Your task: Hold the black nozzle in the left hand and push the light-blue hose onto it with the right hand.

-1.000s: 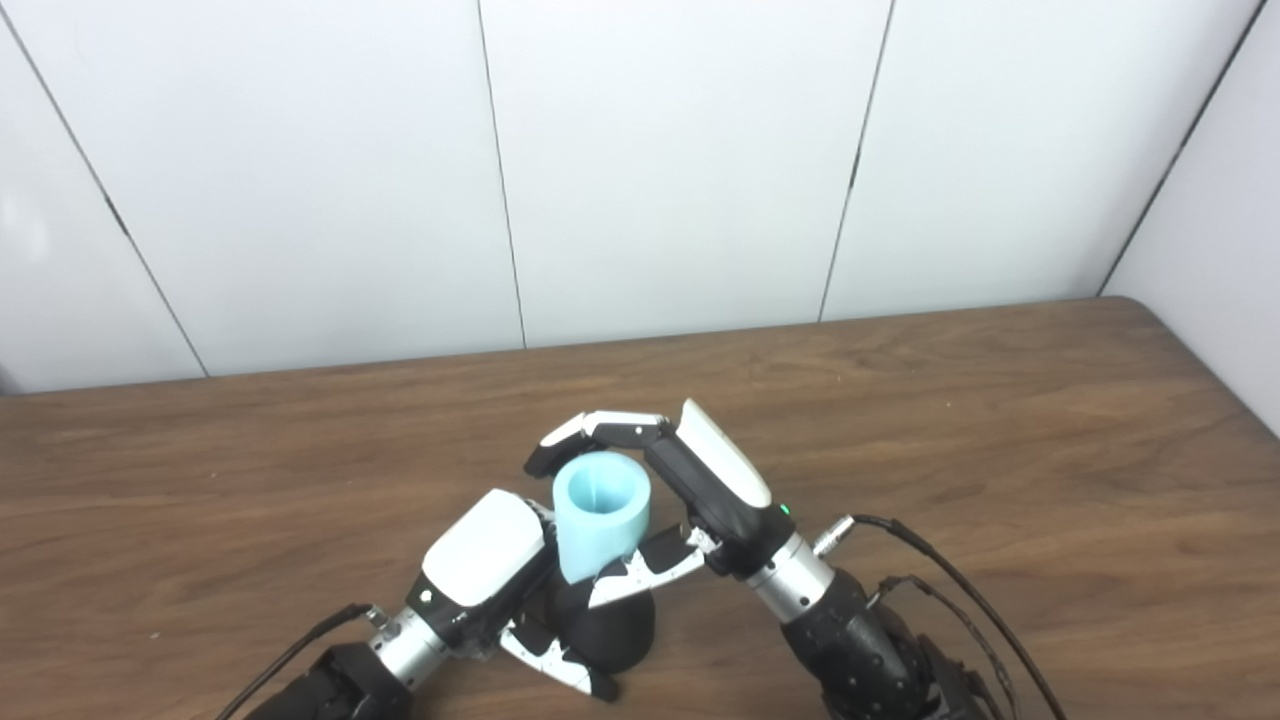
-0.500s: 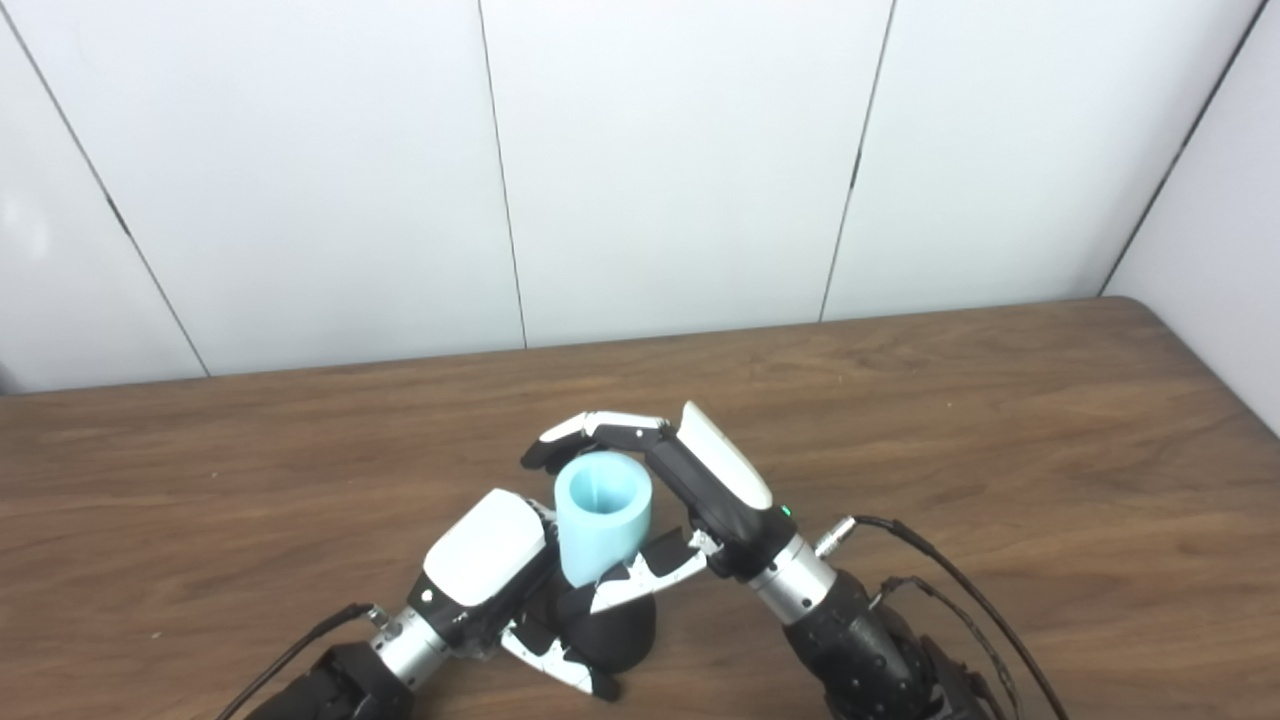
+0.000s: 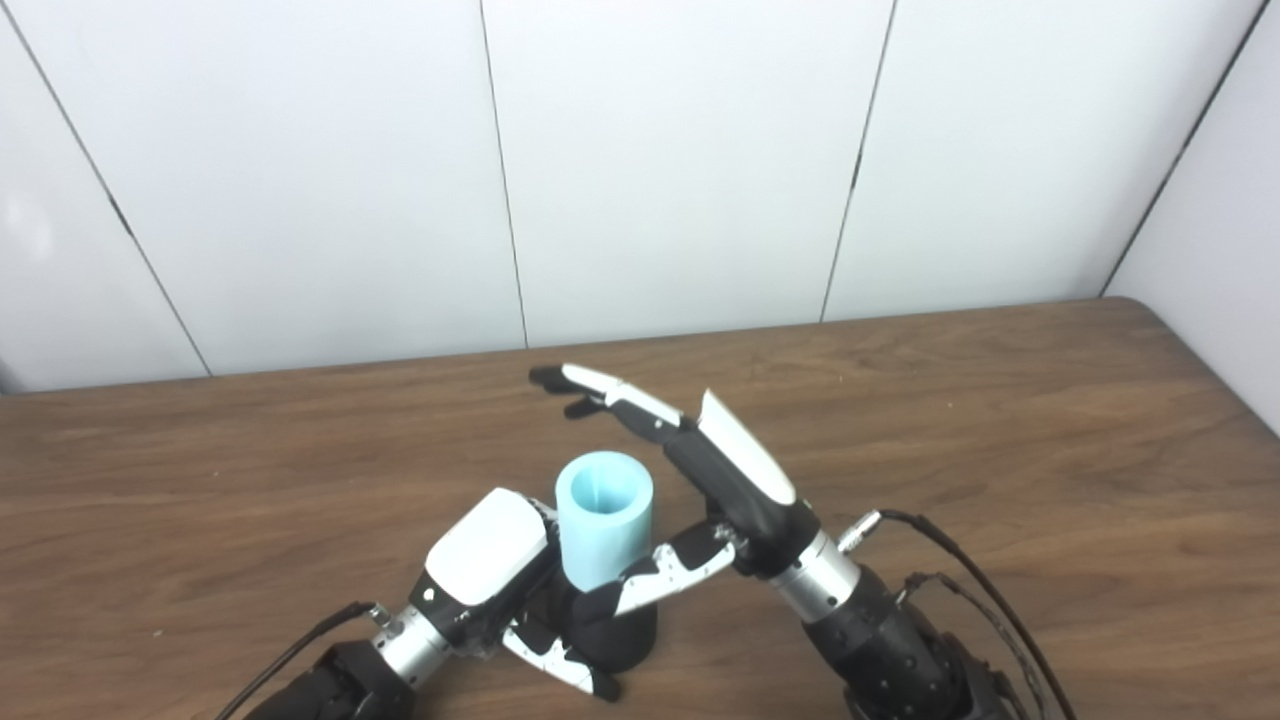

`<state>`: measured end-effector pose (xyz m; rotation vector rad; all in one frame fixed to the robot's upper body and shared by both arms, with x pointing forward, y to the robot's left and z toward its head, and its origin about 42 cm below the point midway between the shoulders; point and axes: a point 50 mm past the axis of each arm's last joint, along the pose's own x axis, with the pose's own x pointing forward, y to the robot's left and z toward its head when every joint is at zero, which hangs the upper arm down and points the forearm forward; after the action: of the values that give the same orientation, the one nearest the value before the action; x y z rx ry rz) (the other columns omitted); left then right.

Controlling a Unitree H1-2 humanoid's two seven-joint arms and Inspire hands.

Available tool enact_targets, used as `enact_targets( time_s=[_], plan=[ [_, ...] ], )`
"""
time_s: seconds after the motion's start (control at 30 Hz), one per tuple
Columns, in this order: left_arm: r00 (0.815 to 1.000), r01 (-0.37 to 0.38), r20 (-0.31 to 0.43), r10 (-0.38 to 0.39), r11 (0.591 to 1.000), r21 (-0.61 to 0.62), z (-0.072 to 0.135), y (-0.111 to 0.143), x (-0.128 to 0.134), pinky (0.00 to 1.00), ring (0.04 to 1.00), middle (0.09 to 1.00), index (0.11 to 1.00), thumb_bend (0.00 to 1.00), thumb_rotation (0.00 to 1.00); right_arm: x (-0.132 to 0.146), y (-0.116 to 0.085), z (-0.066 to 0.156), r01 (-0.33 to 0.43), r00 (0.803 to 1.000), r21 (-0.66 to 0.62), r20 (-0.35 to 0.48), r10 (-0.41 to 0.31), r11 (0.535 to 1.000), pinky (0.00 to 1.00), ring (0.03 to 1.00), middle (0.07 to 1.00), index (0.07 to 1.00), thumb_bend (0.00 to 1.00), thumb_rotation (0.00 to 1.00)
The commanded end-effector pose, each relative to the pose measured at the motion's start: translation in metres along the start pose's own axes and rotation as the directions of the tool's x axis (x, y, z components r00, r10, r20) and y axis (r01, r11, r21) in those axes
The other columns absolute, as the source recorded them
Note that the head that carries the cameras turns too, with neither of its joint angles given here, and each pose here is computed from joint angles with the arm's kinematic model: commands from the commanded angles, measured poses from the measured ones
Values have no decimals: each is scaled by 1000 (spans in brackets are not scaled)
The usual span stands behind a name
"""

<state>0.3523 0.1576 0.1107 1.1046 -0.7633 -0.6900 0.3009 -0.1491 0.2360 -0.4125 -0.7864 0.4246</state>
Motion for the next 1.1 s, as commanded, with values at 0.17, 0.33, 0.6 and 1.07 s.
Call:
enact_targets(
  time_s=[0.17, 0.33, 0.6, 1.07],
  plan=[
    [991, 122, -44, -129, 983, -134, 28, -70, -35, 113, 170, 471, 482, 524, 0, 19, -23, 18, 62, 996, -36, 65, -59, 997, 852, 923, 934, 945, 1000, 516],
    [991, 119, -50, -127, 983, -137, 27, -71, -34, 113, 169, 471, 482, 524, 0, 19, -33, 22, 64, 996, -71, 65, -59, 995, 870, 943, 950, 957, 1000, 548],
    [991, 119, -46, -126, 985, -124, 27, -68, -30, 106, 161, 471, 482, 524, 0, 3, -59, 52, -34, 990, -584, 90, 106, 811, 644, 743, 801, 805, 852, 794],
    [991, 121, -43, -125, 987, -102, 25, -71, -27, 114, 167, 471, 482, 524, 0, -31, -54, 64, -250, 958, -751, -102, 267, 611, 998, 970, 971, 968, 938, 882]
  ],
)
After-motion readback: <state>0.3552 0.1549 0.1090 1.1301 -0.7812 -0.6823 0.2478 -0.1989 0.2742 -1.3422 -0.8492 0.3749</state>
